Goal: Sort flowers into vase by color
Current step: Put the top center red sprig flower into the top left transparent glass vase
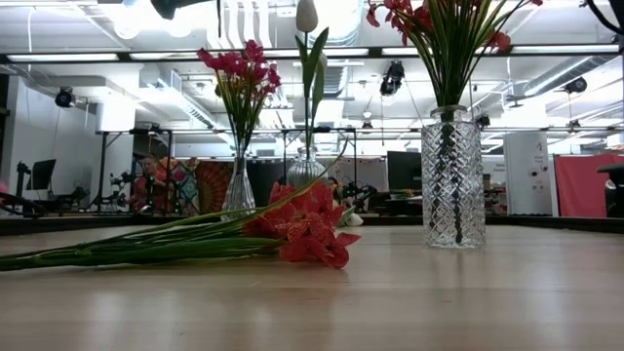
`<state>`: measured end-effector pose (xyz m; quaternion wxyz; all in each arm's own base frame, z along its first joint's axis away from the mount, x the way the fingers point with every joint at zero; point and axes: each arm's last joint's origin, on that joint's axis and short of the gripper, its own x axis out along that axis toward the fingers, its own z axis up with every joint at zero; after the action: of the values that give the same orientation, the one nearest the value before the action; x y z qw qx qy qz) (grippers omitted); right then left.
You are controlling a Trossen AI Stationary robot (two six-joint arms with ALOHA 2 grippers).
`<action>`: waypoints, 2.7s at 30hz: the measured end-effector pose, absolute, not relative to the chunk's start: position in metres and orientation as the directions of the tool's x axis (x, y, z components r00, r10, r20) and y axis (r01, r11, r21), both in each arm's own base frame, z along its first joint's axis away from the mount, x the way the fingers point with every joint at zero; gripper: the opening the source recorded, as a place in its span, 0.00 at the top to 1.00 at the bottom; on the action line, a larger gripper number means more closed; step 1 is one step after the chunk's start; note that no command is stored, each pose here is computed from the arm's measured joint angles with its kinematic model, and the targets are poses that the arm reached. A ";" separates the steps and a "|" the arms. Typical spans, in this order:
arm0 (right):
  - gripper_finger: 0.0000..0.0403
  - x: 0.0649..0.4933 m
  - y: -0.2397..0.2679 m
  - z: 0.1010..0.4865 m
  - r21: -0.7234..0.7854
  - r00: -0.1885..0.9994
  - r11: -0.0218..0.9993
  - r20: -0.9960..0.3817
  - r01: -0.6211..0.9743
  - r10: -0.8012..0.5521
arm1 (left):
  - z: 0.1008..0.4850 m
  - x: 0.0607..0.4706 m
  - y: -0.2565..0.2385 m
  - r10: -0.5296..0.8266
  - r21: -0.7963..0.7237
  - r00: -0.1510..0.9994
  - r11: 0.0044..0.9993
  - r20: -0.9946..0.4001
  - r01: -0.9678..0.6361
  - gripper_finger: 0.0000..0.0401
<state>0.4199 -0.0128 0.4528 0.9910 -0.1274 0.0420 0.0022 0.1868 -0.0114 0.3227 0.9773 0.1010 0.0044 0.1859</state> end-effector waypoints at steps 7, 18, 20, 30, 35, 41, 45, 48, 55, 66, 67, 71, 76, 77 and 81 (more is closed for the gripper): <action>0.35 0.424 -0.015 0.456 -0.272 0.998 0.962 -0.055 -0.007 -0.008 | 0.325 0.189 -0.003 0.405 0.194 0.913 0.892 0.056 -0.408 1.00; 0.37 0.440 -0.019 0.464 -0.293 1.000 0.956 -0.019 0.009 -0.015 | 0.320 0.199 -0.001 0.409 0.212 0.911 0.887 0.048 -0.410 1.00; 0.40 0.439 -0.021 0.467 -0.283 1.000 0.959 -0.021 0.012 -0.018 | 0.321 0.199 -0.001 0.409 0.214 0.911 0.886 0.053 -0.411 1.00; 0.74 0.436 -0.022 0.475 -0.269 1.000 0.963 -0.017 0.017 -0.022 | 0.322 0.198 -0.001 0.410 0.223 0.910 0.884 0.058 -0.412 1.00; 0.82 0.438 -0.022 0.470 -0.276 0.999 0.961 -0.045 0.009 -0.022 | 0.324 0.198 -0.001 0.410 0.209 0.909 0.885 0.078 -0.417 1.00; 0.69 0.437 -0.022 0.468 -0.273 0.997 0.962 -0.071 0.006 -0.026 | 0.326 0.197 -0.001 0.410 0.199 0.907 0.885 0.097 -0.421 1.00; 0.57 0.437 -0.022 0.466 -0.275 0.996 0.962 -0.090 0.000 -0.026 | 0.328 0.197 0.000 0.414 0.186 0.903 0.884 0.120 -0.430 1.00; 0.51 0.443 -0.023 0.460 -0.290 0.994 0.957 -0.103 -0.005 -0.026 | 0.330 0.198 0.002 0.421 0.179 0.897 0.880 0.134 -0.439 1.00; 0.51 0.447 -0.023 0.462 -0.305 0.998 0.952 -0.058 0.007 -0.026 | 0.326 0.202 0.003 0.429 0.187 0.895 0.876 0.120 -0.445 1.00; 0.77 0.445 -0.024 0.467 -0.308 0.999 0.951 -0.039 0.016 -0.029 | 0.323 0.209 0.008 0.450 0.190 0.886 0.865 0.113 -0.464 1.00; 0.81 0.444 -0.024 0.468 -0.308 0.999 0.951 -0.038 0.016 -0.029 | 0.323 0.209 0.008 0.450 0.189 0.885 0.865 0.115 -0.465 1.00; 0.92 0.444 -0.026 0.468 -0.308 0.999 0.951 -0.038 0.021 -0.034 | 0.323 0.210 0.008 0.450 0.186 0.885 0.865 0.118 -0.465 1.00; 0.96 0.444 -0.029 0.468 -0.309 0.998 0.951 -0.039 0.026 -0.040 | 0.323 0.209 0.008 0.462 0.173 0.879 0.862 0.123 -0.477 0.98; 0.96 0.444 -0.029 0.469 -0.309 0.998 0.951 -0.039 0.027 -0.041 | 0.324 0.209 0.008 0.461 0.167 0.879 0.863 0.123 -0.477 0.97; 0.96 0.442 -0.033 0.469 -0.308 0.998 0.951 -0.043 0.035 -0.051 | 0.324 0.206 0.008 0.464 0.153 0.878 0.865 0.119 -0.478 0.86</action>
<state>0.4425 -0.0334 0.4693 0.9873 -0.1556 0.0251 -0.0219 0.2064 0.0082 0.3244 0.9649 0.0891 -0.0390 0.2439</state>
